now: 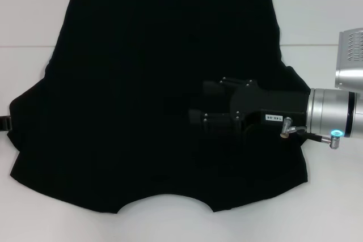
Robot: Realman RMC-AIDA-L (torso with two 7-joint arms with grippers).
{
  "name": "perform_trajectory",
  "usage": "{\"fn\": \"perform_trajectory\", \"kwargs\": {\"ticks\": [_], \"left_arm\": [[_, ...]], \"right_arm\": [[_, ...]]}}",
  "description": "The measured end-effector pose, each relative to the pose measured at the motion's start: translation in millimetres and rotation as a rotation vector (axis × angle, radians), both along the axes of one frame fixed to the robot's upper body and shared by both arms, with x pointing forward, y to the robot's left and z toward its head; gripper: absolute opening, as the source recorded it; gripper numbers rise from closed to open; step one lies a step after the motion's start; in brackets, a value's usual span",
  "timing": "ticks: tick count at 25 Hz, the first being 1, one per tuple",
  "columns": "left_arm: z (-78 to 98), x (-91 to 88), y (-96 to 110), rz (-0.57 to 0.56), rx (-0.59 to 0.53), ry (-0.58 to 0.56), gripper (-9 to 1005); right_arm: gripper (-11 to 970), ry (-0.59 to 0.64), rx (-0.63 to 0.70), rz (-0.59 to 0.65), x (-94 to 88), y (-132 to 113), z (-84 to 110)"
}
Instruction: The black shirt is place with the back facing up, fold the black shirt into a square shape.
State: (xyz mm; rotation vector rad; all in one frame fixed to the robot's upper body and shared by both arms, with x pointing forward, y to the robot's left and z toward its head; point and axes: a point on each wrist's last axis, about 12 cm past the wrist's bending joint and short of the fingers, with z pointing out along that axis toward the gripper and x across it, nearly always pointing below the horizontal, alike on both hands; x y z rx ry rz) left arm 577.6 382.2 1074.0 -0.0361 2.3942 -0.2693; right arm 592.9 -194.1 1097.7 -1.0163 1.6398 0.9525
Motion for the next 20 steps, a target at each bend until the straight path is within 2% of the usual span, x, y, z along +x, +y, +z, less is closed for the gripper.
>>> {"fn": "perform_trajectory", "kwargs": {"ticks": [20], "left_arm": [[2.8, -16.9, 25, 0.095, 0.028, -0.028, 13]], "right_arm": [[855, 0.005, 0.02, -0.005, -0.2, 5, -0.2]]}}
